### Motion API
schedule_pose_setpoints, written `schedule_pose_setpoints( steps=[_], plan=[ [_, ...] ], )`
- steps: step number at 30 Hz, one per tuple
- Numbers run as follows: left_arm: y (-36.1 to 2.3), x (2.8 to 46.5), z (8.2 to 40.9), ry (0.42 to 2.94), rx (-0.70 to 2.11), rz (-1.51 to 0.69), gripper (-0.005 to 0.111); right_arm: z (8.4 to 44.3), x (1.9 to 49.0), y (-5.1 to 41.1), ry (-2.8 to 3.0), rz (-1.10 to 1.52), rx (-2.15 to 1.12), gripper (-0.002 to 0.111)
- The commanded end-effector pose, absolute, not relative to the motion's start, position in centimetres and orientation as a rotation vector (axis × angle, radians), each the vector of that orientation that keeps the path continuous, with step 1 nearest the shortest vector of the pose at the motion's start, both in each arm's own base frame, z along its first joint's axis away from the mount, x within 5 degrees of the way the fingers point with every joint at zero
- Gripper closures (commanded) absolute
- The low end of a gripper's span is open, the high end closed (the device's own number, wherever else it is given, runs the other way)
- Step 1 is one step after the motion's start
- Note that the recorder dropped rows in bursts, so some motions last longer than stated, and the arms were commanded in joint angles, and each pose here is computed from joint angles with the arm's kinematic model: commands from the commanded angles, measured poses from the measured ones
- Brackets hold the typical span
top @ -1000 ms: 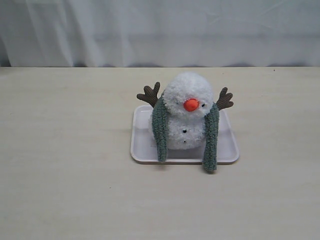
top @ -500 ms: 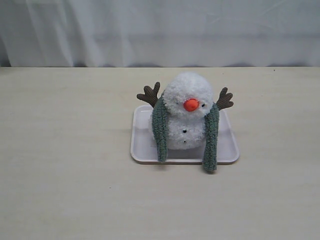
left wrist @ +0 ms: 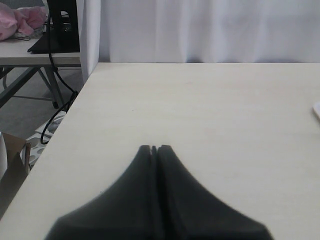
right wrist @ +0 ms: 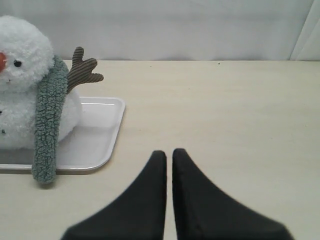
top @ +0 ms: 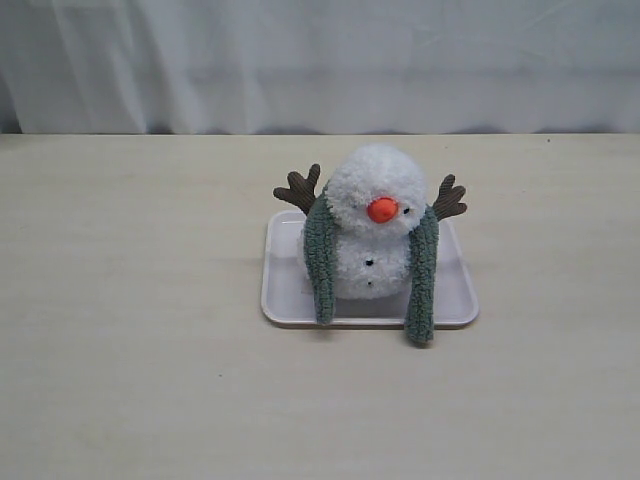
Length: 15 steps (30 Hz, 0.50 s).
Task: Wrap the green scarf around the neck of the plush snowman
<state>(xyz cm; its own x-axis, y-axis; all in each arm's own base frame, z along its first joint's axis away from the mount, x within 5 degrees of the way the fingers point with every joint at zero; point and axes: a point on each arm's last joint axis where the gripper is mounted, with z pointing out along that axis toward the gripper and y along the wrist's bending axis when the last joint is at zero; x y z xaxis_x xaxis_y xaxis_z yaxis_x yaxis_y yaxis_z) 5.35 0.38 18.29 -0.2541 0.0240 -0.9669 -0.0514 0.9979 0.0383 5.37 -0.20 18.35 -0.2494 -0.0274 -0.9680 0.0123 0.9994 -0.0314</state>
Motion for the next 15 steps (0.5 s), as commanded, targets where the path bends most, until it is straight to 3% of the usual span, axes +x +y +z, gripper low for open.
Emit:
schedule_pose_setpoints(
  steps=[1,15],
  plan=[
    [0.35,5.37,18.33,1.815,-0.015,0.069,0.107,18.20,5.34,-0.30,1.830,-0.048,0.013,0.104],
    [0.35,5.37,18.33,1.815,-0.015,0.069,0.107,18.20,5.34,-0.30,1.830,-0.046,0.017,0.104]
  ],
)
